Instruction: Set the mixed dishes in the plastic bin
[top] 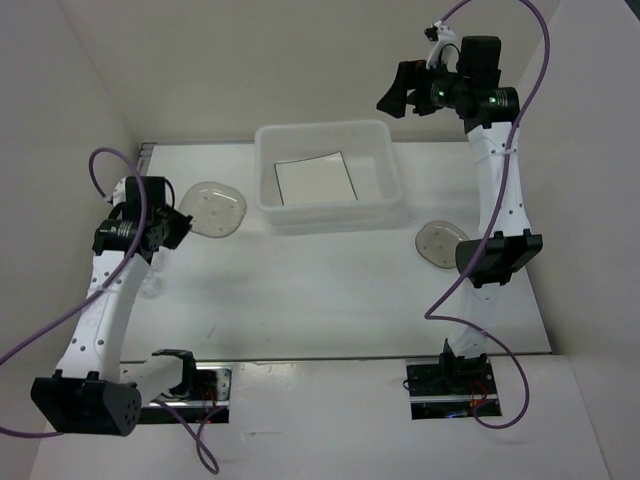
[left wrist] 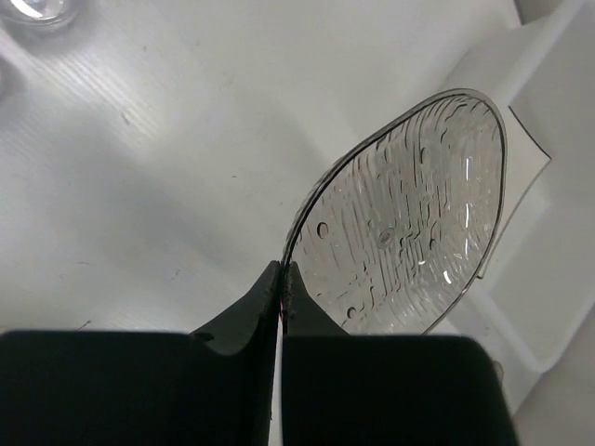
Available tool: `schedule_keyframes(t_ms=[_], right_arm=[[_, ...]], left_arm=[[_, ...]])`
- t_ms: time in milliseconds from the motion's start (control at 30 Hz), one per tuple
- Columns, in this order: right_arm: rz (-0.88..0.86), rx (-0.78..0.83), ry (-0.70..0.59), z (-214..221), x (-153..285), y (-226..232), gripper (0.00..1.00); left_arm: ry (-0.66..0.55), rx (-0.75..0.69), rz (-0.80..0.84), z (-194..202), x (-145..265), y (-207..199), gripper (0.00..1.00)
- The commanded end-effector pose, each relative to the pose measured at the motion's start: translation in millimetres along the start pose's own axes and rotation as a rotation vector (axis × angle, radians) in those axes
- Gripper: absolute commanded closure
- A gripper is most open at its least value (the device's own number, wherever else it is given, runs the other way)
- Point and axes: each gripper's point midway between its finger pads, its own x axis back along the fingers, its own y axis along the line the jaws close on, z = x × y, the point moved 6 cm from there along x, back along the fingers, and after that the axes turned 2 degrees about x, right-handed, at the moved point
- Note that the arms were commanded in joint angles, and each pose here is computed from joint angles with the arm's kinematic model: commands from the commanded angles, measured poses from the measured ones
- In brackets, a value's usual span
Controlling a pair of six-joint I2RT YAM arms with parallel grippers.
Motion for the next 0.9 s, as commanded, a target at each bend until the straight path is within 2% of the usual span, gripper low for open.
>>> schedule_keyframes(t_ms=[0,100,333,400,433,467,500,600,633,667,700,733,767,867], right_arm=[[-0.014,0.020,-0.036,-12,10,5,0.00],[-0.005,0.031,-0.036,-12,12,5,0.00],[0.014,0.055,-0.071,-21,34,9,0.00],[0.025,0.066,-0.073,-22,37,10,0.00],[0.025,0.080,-0.077,-23,41,12,0.00],[0.025,0.075,-0.070,-21,45,14,0.00],[0.034,0.076,-0.064,-19,45,10,0.00],[0.054,0.072,-0.059,-17,47,9,0.00],[0.054,0.077,-0.066,-19,47,8,0.00],[0.063,0.084,-0.078,-22,49,9,0.00],[0.063,0.083,-0.075,-22,46,7,0.00],[0.064,0.095,-0.094,-28,50,10,0.00],[0.076,0.094,-0.093,-28,47,6,0.00],[0.087,0.105,-0.111,-33,51,8,0.00]], left_arm=[[0.015,-0.004,0.128,-11,4,-32,1.00],[0.041,-0.041,0.259,-20,-6,-70,1.00],[0.076,-0.171,0.366,-28,-51,-157,1.00],[0.116,-0.205,0.401,-19,-60,-177,1.00],[0.155,-0.229,0.384,-8,-82,-184,1.00],[0.158,-0.249,0.436,-9,-78,-203,1.00],[0.199,-0.273,0.419,10,-100,-212,1.00],[0.252,-0.326,0.439,39,-124,-241,1.00],[0.262,-0.345,0.441,47,-130,-247,1.00],[0.309,-0.374,0.392,66,-153,-245,1.00],[0.312,-0.383,0.389,73,-158,-251,1.00],[0.292,-0.390,0.446,73,-147,-273,1.00],[0.341,-0.406,0.401,91,-168,-268,1.00],[0.383,-0.414,0.413,111,-183,-282,1.00]])
